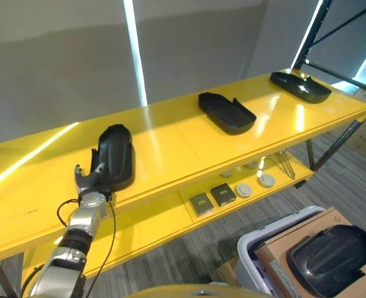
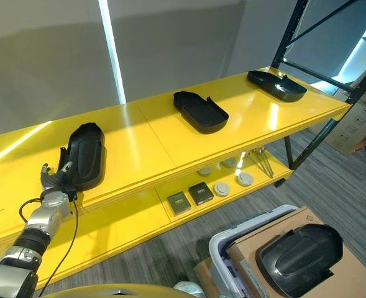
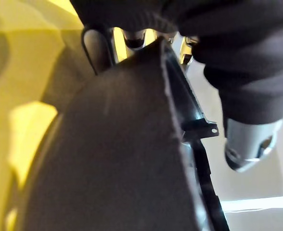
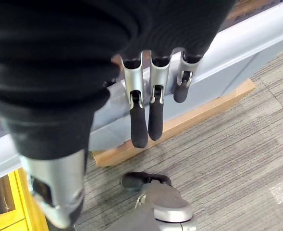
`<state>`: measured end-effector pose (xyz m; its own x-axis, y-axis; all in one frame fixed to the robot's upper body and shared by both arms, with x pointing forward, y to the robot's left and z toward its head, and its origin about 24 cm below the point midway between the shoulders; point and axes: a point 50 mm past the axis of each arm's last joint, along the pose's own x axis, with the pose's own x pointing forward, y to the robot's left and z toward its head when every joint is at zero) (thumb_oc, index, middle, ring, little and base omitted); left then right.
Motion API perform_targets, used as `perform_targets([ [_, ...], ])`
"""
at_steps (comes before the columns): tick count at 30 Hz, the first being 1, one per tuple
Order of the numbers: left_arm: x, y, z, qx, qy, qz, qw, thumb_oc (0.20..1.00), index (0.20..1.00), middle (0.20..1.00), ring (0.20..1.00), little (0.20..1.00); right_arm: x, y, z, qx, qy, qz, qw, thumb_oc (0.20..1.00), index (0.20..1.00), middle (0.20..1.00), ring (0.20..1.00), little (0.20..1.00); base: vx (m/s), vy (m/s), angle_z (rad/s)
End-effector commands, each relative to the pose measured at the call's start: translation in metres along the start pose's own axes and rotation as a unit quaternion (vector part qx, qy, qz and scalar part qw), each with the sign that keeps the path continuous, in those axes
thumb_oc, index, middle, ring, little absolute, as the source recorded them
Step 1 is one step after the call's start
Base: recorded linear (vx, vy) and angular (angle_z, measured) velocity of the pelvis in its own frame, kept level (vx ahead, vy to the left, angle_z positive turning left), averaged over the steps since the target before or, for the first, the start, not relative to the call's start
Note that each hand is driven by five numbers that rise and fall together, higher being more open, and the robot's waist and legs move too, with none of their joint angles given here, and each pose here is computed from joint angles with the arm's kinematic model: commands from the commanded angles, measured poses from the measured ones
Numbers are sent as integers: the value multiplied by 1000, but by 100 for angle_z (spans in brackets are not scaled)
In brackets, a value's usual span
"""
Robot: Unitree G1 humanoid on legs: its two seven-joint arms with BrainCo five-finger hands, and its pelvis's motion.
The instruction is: Move parts from the plastic box to the shelf.
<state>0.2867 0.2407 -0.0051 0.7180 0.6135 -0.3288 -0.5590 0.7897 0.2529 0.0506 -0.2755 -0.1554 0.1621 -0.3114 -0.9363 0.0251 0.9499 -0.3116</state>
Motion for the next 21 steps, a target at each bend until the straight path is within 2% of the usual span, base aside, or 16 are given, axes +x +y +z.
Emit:
perform_targets([
  [1,5,-5,23,-6,-37,0,999,1000,1000,1000,1000,1000,1,14,-3,-32,16,30,999,1000,1000,1000,1000,1000,0,0,0],
  [6,1,11,51,-31,-111,16,993,1000,1000,1000,1000,1000,1,12,-2,-24,14,30,999,1000,1000,1000,1000,1000,-2,9,5],
  [11,-6,46,91,-55,-213,80,972,1000,1000,1000,1000,1000,1,11,-2,-14,14,31,999,1000,1000,1000,1000,1000,-8,13,10],
  [15,-19,96,128,-60,-318,139,936,1000,1000,1000,1000,1000,0,13,-7,-5,15,32,999,1000,1000,1000,1000,1000,-2,14,18],
  [19,-24,104,135,-71,-330,114,934,1000,1000,1000,1000,1000,0,12,-9,-2,14,31,999,1000,1000,1000,1000,1000,1,12,7],
  [21,-26,93,126,-97,-291,25,951,1000,1000,1000,1000,1000,0,11,-9,1,10,29,1000,1000,1000,1000,1000,1000,-3,11,3],
])
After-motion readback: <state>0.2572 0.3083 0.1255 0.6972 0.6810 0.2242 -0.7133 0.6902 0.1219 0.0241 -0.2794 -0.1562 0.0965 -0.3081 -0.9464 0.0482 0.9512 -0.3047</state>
